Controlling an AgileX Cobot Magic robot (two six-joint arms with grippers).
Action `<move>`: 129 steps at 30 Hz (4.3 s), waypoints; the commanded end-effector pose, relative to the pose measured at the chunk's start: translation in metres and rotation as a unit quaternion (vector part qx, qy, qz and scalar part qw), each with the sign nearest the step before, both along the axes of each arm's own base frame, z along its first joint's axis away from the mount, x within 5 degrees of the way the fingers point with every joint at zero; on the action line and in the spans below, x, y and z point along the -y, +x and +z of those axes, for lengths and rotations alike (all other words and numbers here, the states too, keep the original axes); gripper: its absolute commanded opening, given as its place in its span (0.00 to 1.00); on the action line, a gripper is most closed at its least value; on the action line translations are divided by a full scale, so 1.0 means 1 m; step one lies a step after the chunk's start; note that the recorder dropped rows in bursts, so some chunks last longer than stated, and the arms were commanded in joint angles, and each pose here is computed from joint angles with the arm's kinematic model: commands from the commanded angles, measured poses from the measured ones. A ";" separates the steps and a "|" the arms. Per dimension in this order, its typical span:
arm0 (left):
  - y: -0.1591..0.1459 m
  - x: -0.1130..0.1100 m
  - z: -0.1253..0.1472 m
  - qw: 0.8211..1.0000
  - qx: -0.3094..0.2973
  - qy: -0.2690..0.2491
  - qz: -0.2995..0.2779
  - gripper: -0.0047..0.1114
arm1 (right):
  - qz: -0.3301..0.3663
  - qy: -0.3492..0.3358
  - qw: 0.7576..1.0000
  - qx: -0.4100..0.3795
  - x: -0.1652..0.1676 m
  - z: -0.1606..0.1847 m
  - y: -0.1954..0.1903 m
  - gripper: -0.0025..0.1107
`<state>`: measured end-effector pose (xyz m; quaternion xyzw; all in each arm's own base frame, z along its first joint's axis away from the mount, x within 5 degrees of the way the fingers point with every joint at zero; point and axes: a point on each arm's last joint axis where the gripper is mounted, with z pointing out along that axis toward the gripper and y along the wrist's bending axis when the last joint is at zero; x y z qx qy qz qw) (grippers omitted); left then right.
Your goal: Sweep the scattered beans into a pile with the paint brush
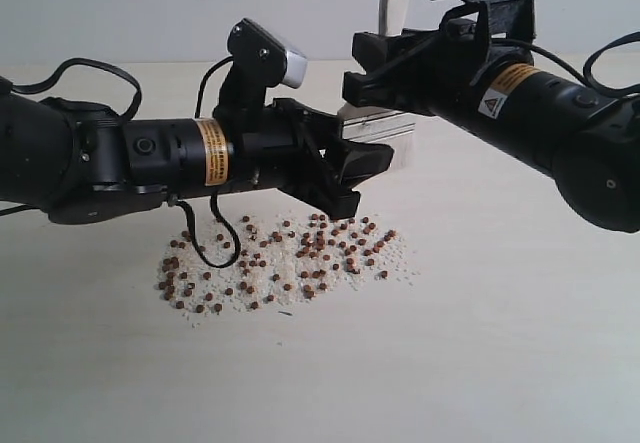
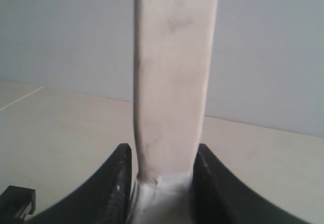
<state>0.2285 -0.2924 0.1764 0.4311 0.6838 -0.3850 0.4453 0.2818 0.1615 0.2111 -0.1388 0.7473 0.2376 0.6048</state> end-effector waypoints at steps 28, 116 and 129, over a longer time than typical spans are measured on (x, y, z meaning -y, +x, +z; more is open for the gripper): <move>-0.127 -0.200 0.049 0.967 0.095 -0.104 0.214 0.04 | 0.236 -0.185 0.947 0.111 0.033 0.020 -0.036 0.02; -0.176 -0.276 0.046 0.863 0.180 -0.140 0.451 0.04 | 0.508 -0.029 0.850 0.137 -0.202 -0.084 0.049 0.02; -0.176 -0.276 0.046 0.863 0.179 -0.140 0.452 0.04 | 0.496 -0.035 0.860 0.118 -0.203 -0.084 0.053 0.02</move>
